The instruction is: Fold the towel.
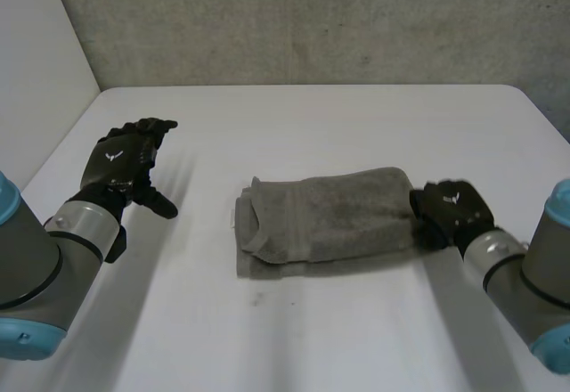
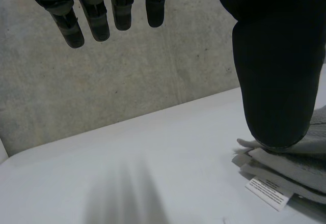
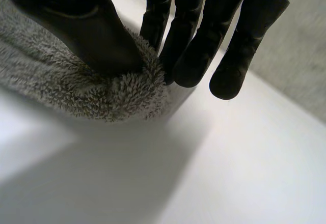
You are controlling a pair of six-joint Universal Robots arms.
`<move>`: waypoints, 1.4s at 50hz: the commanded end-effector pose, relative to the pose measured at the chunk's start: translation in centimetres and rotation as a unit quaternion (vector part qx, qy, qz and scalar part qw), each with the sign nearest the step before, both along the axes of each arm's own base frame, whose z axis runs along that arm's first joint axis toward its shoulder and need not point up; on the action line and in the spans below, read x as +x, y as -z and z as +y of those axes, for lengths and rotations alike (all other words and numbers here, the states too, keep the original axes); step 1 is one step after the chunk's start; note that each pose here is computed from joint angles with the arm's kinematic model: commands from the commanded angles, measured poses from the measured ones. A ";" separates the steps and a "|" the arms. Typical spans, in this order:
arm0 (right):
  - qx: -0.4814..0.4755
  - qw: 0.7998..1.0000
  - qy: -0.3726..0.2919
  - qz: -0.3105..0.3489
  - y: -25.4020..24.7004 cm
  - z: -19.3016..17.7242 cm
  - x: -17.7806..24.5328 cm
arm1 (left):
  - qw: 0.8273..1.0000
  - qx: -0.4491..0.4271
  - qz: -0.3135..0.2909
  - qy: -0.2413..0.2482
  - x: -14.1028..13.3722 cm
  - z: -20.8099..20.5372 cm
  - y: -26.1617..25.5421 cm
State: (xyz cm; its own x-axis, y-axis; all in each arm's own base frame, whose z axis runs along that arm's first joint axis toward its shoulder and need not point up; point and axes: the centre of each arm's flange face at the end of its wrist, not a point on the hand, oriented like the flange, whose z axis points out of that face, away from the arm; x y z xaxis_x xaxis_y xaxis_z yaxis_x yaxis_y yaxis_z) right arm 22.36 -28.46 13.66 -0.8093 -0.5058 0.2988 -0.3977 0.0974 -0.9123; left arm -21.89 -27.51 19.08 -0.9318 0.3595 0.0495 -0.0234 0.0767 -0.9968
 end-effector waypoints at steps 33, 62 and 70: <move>0.062 0.987 -0.136 -0.058 -7.1 7.0 13.9 | 0.997 -0.032 0.029 0.060 -4.1 0.9 -4.7; 0.111 0.985 -0.126 -0.030 -1.6 1.5 11.7 | 0.987 0.157 -0.040 0.022 -8.1 3.2 4.7; 0.029 0.987 -0.093 -0.131 -9.8 1.2 9.5 | 0.998 0.062 0.019 0.026 -7.8 3.2 -4.0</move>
